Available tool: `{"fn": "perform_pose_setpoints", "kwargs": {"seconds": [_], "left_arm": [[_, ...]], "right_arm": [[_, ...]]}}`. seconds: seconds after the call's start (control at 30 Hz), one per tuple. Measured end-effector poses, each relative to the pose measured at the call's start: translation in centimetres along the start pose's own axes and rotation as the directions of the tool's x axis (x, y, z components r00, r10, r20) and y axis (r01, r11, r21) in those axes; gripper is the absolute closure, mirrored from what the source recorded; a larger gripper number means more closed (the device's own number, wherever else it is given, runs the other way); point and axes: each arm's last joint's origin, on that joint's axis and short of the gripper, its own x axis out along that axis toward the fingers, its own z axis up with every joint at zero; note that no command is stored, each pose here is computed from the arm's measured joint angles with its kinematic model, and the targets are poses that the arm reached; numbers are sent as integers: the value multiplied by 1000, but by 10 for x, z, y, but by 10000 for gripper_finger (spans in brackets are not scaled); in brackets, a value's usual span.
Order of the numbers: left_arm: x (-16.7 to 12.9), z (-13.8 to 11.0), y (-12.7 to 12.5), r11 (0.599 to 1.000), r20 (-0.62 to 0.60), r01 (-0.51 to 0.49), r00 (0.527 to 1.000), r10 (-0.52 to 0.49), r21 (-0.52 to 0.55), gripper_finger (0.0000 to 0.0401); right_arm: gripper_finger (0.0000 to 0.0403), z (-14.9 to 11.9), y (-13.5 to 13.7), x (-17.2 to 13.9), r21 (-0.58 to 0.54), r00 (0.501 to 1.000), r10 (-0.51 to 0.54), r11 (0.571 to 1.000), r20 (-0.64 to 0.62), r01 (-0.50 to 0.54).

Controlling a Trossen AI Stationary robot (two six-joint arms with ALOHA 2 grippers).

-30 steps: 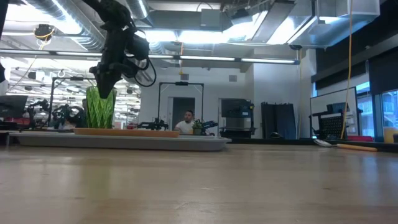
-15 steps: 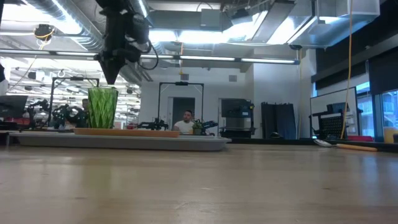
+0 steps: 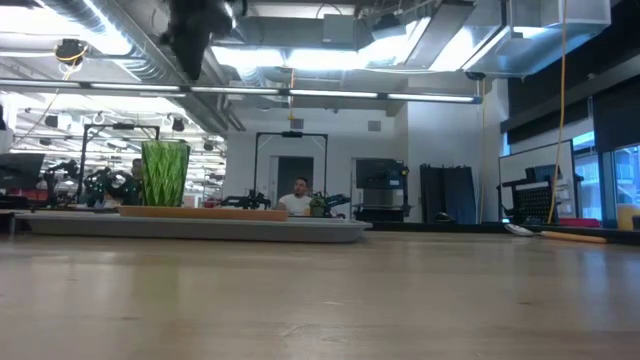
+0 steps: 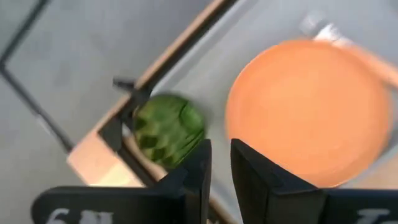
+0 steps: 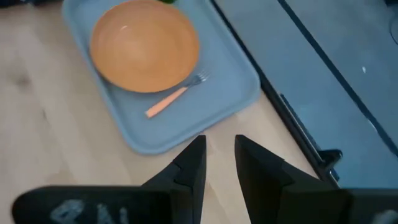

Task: Pick and place plate/cup/fork/spoon on tray
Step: Put the orange spoon on the gray serving tray to the right side of the orange fork

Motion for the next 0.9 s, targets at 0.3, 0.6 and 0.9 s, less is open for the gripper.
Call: {"fn": "perform_pose_setpoints", "kwargs": {"seconds": [0.3, 0.6, 0.9], "left_arm": [[-75, -26, -20, 995, 265, 74, 960, -88, 61, 347], [-104, -55, -22, 987, 362, 112, 921, -145, 112, 347], [-111, -63, -25, 978, 375, 110, 911, -171, 179, 348]], "right_arm": [[313, 13, -57, 18, 236, 992, -118, 964, -32, 122], [313, 15, -118, 33, 484, 980, -172, 852, -101, 200], [313, -33, -137, 62, 692, 924, -188, 616, -334, 375]]}}
